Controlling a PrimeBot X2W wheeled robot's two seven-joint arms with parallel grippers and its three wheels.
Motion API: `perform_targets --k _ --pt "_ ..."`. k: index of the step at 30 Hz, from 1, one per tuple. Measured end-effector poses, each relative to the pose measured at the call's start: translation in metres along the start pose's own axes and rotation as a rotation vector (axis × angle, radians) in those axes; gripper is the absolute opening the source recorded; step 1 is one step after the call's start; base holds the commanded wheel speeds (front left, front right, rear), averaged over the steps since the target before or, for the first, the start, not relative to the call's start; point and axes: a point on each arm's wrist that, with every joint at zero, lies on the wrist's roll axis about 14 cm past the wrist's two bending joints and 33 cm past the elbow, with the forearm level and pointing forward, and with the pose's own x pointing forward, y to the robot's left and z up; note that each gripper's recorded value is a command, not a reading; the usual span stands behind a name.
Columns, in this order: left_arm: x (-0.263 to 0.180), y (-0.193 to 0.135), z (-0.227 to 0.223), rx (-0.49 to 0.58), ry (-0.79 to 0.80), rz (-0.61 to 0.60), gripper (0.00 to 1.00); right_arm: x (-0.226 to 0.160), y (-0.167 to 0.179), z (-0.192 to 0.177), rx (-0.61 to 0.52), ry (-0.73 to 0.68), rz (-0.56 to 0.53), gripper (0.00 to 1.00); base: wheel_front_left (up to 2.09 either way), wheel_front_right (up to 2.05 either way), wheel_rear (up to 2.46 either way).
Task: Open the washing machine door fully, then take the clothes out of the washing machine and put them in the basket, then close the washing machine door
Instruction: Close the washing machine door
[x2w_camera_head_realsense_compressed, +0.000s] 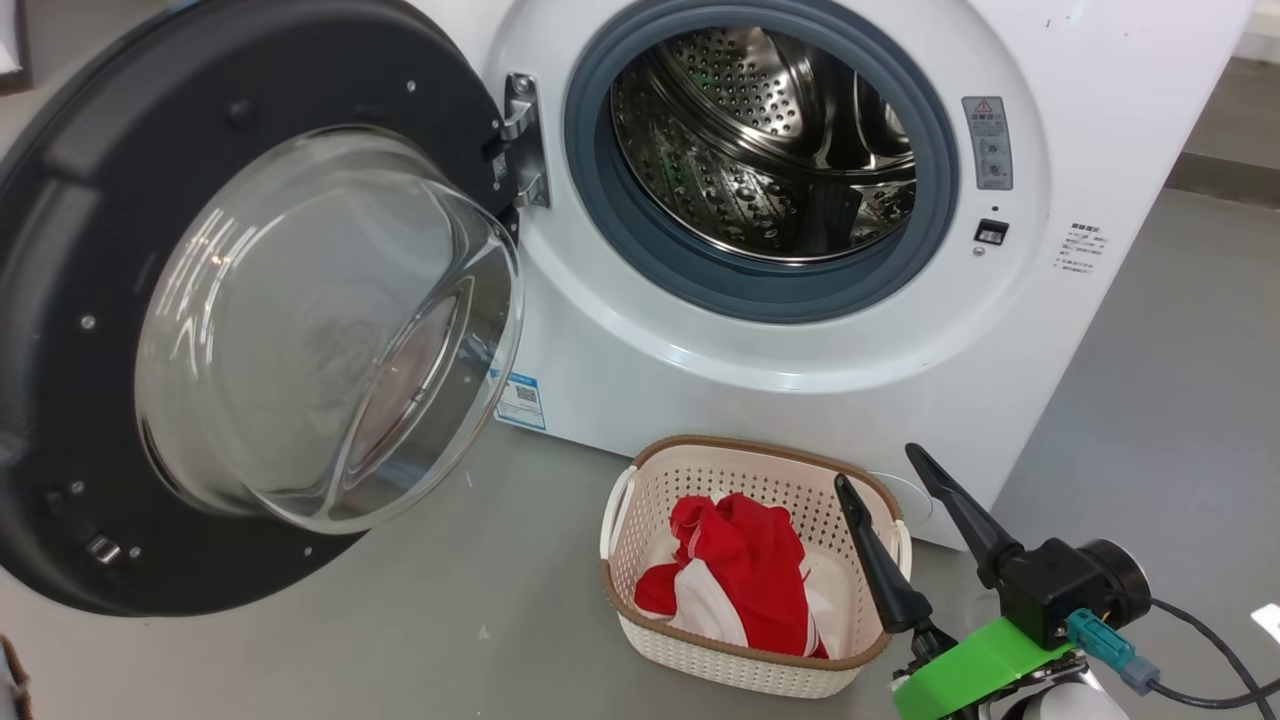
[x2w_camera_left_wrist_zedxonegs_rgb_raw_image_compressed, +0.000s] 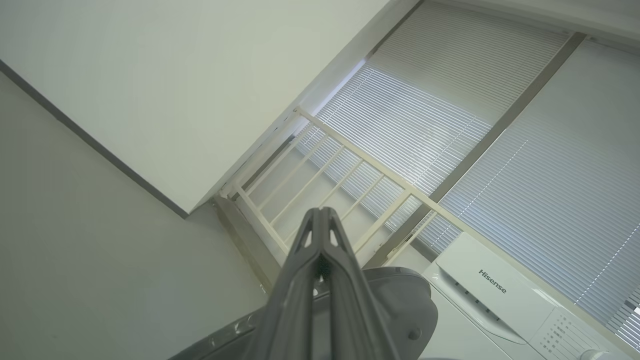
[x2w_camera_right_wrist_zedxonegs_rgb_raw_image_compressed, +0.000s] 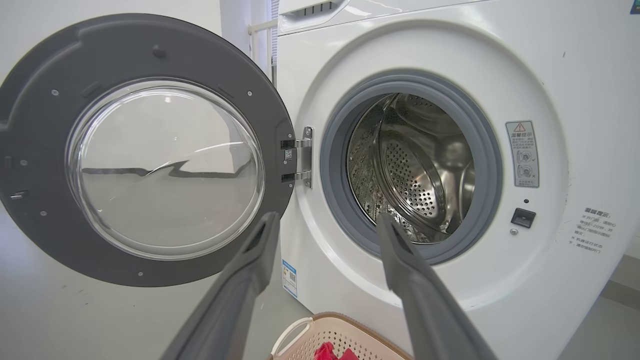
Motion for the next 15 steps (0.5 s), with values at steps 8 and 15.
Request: perform_targets --k 8,15 --pt "0.037 0.029 -0.037 -0.190 0.182 0.168 0.00 -0.006 -0.006 -0.002 -0.001 0.008 -0.021 1.00 0.00 0.00 0.00" --pt "0.041 0.043 -0.077 -0.241 0.428 0.259 0.00 -0.013 -0.011 -0.005 -0.002 0.017 -0.041 1.00 0.00 0.00 0.00"
